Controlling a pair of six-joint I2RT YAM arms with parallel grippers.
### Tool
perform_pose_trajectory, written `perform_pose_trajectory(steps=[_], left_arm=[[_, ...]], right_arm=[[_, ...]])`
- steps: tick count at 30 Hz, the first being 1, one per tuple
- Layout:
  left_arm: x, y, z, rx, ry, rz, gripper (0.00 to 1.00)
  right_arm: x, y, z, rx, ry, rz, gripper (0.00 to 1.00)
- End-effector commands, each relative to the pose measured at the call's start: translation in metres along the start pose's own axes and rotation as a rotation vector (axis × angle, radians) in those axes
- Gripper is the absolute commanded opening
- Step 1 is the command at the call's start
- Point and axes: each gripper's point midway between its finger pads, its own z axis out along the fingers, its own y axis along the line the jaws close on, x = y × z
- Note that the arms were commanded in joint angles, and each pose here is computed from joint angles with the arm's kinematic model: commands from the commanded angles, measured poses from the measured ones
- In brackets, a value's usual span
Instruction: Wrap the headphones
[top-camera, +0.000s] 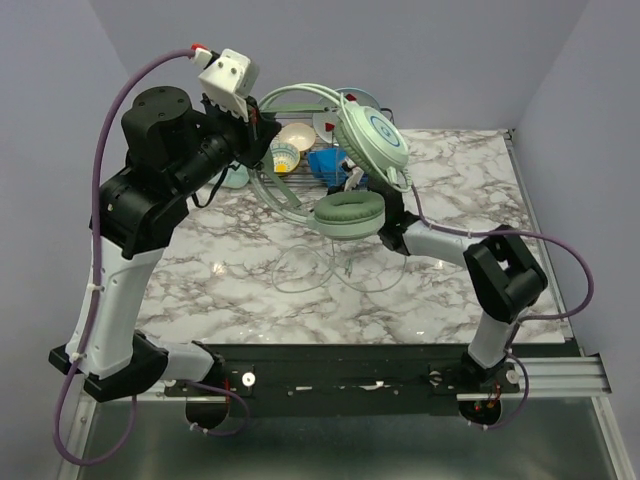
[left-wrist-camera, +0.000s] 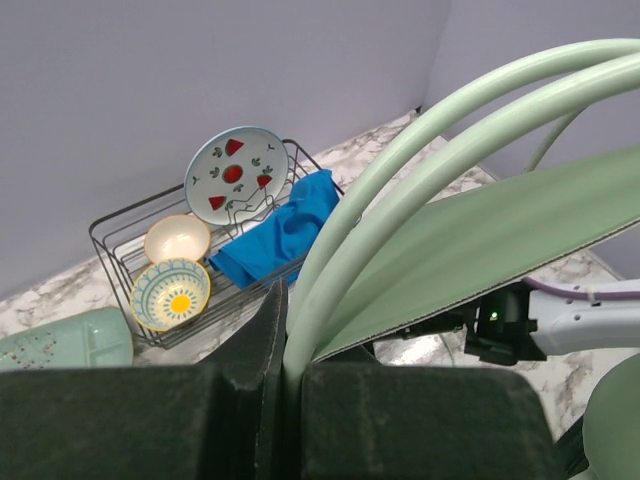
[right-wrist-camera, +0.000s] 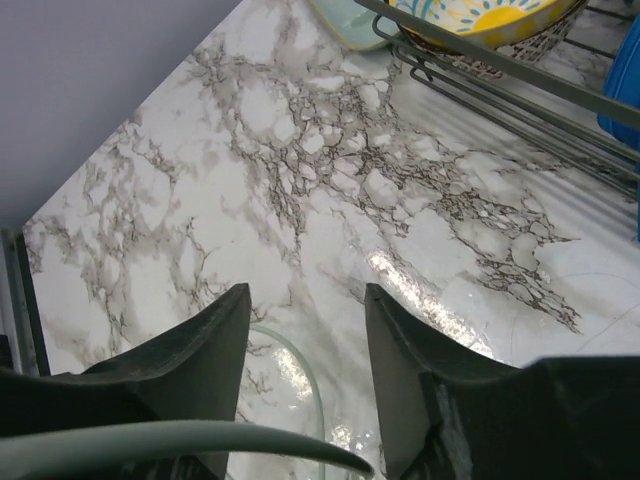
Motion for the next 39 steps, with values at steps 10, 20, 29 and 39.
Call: perform_pose_trajectory(steps=[10, 20, 29, 39], left_arm=[[-0.037, 0.062, 0.011, -0.130, -0.142, -0.265, 0.00], [-0.013, 0.226, 0.032, -0.573, -0.219, -0.310, 0.00], [0.030, 0.298, 0.038, -0.855, -0.175, -0.124, 0.00], [0.090, 0.305, 0.050, -0.920, 0.013, 0.398, 0.00]], right_arm=[[0.041, 0.009, 0.041, 0.031, 0.083, 0.062, 0.01], [0.080, 0.089, 0.036, -0.028, 0.300, -0.208, 0.01], [0.065, 0.131, 0.004, -0.004, 0.375, -0.417, 0.01], [0.000, 0.096, -0.051, 0.332, 0.401, -0.572, 0.01]])
